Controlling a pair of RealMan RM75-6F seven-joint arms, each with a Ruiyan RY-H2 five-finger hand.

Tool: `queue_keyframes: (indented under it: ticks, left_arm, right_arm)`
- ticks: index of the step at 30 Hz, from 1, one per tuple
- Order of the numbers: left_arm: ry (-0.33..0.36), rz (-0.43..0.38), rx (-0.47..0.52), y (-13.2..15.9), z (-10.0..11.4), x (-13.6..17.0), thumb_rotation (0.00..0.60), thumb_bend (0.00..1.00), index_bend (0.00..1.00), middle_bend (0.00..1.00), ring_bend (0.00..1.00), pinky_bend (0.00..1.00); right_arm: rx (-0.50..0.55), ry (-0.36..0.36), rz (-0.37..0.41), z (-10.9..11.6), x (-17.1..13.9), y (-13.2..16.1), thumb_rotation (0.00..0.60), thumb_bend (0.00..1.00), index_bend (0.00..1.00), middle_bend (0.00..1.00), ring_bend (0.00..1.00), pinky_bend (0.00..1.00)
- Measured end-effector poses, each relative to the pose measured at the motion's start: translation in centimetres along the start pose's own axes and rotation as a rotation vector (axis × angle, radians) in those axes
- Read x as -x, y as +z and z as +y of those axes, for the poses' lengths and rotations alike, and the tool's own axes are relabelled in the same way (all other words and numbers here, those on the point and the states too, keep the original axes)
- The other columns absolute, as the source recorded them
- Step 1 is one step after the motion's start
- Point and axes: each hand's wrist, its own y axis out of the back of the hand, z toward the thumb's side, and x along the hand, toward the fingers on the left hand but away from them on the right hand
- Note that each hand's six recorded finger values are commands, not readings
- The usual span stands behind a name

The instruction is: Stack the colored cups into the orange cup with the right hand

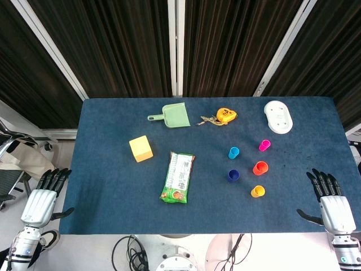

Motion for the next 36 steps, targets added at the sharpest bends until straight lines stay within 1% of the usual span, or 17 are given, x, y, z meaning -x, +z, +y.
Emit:
queue_keyframes:
  ticks: [9,14,15,17,20,24,25,28,30,32,34,36]
  left_arm:
    - [0.037,-0.018,0.001,0.1,0.4,-0.5,0.600,0.08,0.05,0.05,0.00,0.00]
    - [0.050,-0.026,0.000,0.0,0.5,-1.0,0.600,0.08,0.05,0.05,0.00,0.00]
    - [0.054,-0.025,-0.002,0.0,0.5,-1.0,0.600,0.08,0.05,0.05,0.00,0.00]
    - [0.060,-0.021,-0.004,-0.1,0.6,-1.2,0.600,0.08,0.05,0.05,0.00,0.00]
    - [0.059,-0.022,-0.003,-0.1,0.5,-1.2,0.600,0.08,0.05,0.05,0.00,0.00]
    - [0.054,-0.018,0.002,0.0,0.4,-0.9,0.600,0.08,0.05,0.05,0.00,0.00]
    - [0.048,-0.015,0.003,0.0,0.2,-0.8,0.600,0.08,0.05,0.05,0.00,0.00]
    - [0.029,-0.005,0.002,0.0,-0.1,-0.6,0.600,0.08,0.05,0.05,0.00,0.00]
    - [0.021,0.001,0.000,-0.1,-0.1,-0.4,0.600,0.08,0.05,0.05,0.00,0.00]
    - [0.016,0.007,-0.001,-0.1,-0.1,-0.3,0.600,0.08,0.05,0.05,0.00,0.00]
    - [0.016,0.011,-0.001,-0.2,0.0,-0.2,0.600,0.08,0.05,0.05,0.00,0.00]
    - [0.016,0.014,0.002,-0.2,0.0,-0.2,0.600,0.08,0.05,0.05,0.00,0.00]
  right_arm:
    - [0.008,-0.007,0.016,0.0,0.6,0.4,0.600,0.00,0.00,0.00,0.00,0.00]
    - [0.002,-0.015,0.025,0.3,0.9,0.7,0.600,0.00,0.00,0.00,0.00,0.01]
    - [-0.003,-0.019,0.028,0.5,1.1,0.8,0.600,0.00,0.00,0.01,0.00,0.03]
    - [-0.006,-0.023,0.033,0.8,1.5,1.1,0.600,0.00,0.00,0.05,0.02,0.12]
    - [-0.003,-0.015,0.054,1.3,2.4,2.1,0.600,0.00,0.00,0.09,0.09,0.26]
    - [-0.022,-0.008,0.117,2.6,4.7,5.0,0.600,0.00,0.00,0.14,0.16,0.39]
    - [-0.038,-0.008,0.133,2.9,5.3,5.7,0.600,0.01,0.00,0.15,0.18,0.42]
    - [-0.089,0.005,0.193,3.5,7.6,8.7,0.600,0.02,0.03,0.19,0.20,0.45]
    - [-0.132,0.025,0.233,3.5,9.0,10.7,0.600,0.03,0.05,0.20,0.21,0.44]
    - [-0.182,0.035,0.255,3.4,10.0,11.9,0.600,0.03,0.05,0.21,0.21,0.38]
    - [-0.243,0.049,0.273,3.0,11.1,13.0,0.600,0.03,0.06,0.21,0.21,0.31]
    - [-0.297,0.068,0.288,2.3,12.1,14.1,0.600,0.03,0.10,0.23,0.19,0.15]
